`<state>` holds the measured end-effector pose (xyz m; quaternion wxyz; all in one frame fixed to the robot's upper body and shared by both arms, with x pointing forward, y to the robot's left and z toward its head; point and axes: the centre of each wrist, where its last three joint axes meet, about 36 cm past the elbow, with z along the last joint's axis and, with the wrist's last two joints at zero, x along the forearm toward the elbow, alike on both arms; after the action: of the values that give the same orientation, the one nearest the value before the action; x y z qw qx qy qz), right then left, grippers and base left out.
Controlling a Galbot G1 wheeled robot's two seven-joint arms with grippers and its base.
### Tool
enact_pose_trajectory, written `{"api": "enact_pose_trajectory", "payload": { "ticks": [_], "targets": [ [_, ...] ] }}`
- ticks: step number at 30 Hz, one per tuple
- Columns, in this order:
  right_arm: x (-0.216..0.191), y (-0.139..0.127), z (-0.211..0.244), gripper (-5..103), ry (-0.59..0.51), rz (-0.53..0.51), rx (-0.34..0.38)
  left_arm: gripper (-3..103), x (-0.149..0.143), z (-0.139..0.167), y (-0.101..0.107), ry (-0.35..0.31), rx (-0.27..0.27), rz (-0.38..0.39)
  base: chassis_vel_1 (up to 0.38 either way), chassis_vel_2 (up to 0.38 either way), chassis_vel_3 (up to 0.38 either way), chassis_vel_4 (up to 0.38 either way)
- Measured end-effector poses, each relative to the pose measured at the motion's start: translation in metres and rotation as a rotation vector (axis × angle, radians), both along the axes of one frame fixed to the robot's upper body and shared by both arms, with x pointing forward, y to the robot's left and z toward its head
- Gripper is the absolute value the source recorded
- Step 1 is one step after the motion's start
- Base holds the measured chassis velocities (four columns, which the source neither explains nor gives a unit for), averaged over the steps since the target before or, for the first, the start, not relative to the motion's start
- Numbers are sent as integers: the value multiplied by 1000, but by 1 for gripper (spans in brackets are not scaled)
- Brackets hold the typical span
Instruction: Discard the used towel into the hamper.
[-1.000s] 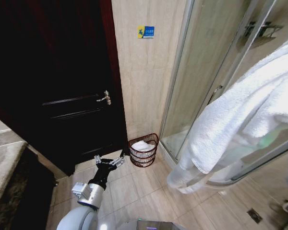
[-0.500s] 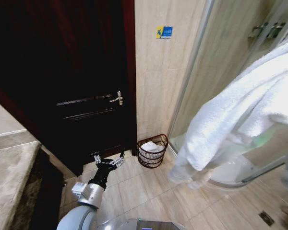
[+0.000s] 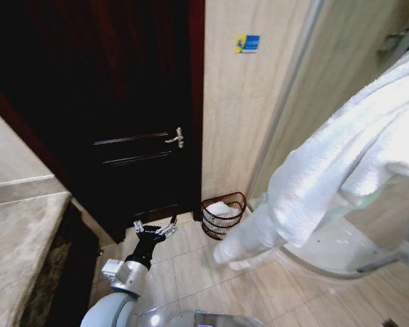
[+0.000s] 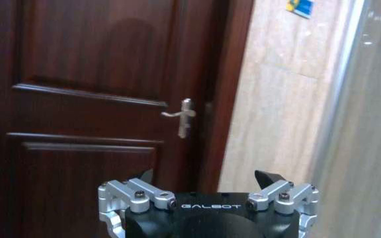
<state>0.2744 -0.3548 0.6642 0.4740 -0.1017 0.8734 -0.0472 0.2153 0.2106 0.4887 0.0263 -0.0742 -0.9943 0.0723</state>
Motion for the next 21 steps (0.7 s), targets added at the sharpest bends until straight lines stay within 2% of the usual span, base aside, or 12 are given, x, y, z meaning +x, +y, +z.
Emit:
{"api": "enact_pose_trajectory", "payload": {
  "ticks": [7,14,21],
  "targets": [
    [2,-3,-1,9,-14,-15,2,100,0,0,0,0,0,0,73,70,81,75],
    [3,-4,-3,9,8,-78,19,100,0,0,0,0,0,0,0,0,0,0],
    [5,-3,-4,9,19,-85,16,100,0,0,0,0,0,0,0,0,0,0]
  ]
}}
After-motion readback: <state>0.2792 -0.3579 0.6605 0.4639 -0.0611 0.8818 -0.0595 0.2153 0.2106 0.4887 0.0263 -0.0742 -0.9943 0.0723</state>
